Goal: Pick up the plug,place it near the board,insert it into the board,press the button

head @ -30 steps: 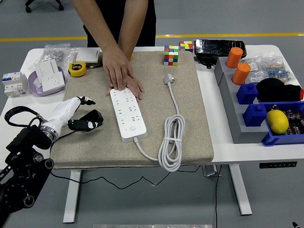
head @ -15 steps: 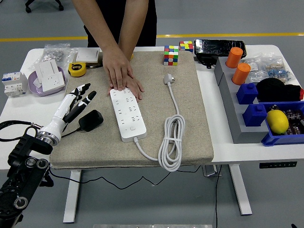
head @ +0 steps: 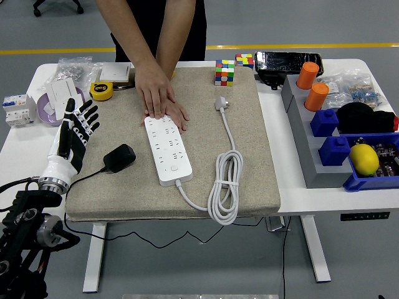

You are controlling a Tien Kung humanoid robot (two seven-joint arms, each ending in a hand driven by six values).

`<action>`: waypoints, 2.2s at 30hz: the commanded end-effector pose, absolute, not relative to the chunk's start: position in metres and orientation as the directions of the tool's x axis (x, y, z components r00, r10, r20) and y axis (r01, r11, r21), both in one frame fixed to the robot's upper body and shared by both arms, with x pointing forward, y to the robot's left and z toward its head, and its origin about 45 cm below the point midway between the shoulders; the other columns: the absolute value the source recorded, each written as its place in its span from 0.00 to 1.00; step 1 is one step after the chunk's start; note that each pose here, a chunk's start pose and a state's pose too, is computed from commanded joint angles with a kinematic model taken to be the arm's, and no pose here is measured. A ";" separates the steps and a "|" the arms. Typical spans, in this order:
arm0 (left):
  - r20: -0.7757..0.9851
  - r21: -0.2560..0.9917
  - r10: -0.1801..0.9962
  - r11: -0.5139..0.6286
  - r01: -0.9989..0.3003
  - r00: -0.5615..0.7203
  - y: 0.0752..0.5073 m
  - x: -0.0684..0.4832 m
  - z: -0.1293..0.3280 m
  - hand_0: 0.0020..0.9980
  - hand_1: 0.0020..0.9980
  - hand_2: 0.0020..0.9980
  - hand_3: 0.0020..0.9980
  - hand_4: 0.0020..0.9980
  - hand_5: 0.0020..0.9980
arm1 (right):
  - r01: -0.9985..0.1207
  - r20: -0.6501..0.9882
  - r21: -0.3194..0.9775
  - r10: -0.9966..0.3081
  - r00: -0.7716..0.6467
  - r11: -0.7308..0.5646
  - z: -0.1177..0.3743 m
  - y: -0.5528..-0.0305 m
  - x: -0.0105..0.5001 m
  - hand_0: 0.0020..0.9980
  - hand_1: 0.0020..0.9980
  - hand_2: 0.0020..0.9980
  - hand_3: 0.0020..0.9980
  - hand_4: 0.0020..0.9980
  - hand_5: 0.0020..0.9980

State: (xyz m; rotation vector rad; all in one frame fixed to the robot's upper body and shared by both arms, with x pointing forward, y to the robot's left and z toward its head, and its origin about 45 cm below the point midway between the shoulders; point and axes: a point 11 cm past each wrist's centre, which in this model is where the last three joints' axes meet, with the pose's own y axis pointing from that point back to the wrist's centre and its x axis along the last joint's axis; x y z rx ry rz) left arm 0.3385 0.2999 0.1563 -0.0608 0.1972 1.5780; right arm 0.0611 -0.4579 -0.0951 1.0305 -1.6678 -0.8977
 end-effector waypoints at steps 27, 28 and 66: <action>-0.121 0.119 0.993 0.002 -0.993 -0.013 0.297 0.333 0.147 0.90 0.88 0.83 0.82 1.00 1.00 | -0.220 0.341 0.899 -0.921 -0.191 0.378 -0.095 -0.460 0.059 0.93 0.90 0.84 0.86 1.00 1.00; -0.120 0.119 0.993 0.001 -0.993 -0.014 0.297 0.333 0.147 0.90 0.88 0.83 0.82 1.00 1.00 | -0.219 0.341 0.899 -0.921 -0.191 0.378 -0.095 -0.460 0.058 0.93 0.90 0.84 0.86 1.00 1.00; -0.083 0.091 0.996 -0.011 -0.996 -0.018 0.297 0.336 0.154 0.88 0.86 0.81 0.80 1.00 1.00 | -0.222 0.337 0.899 -0.920 -0.200 0.378 -0.095 -0.458 0.060 0.93 0.90 0.84 0.86 1.00 1.00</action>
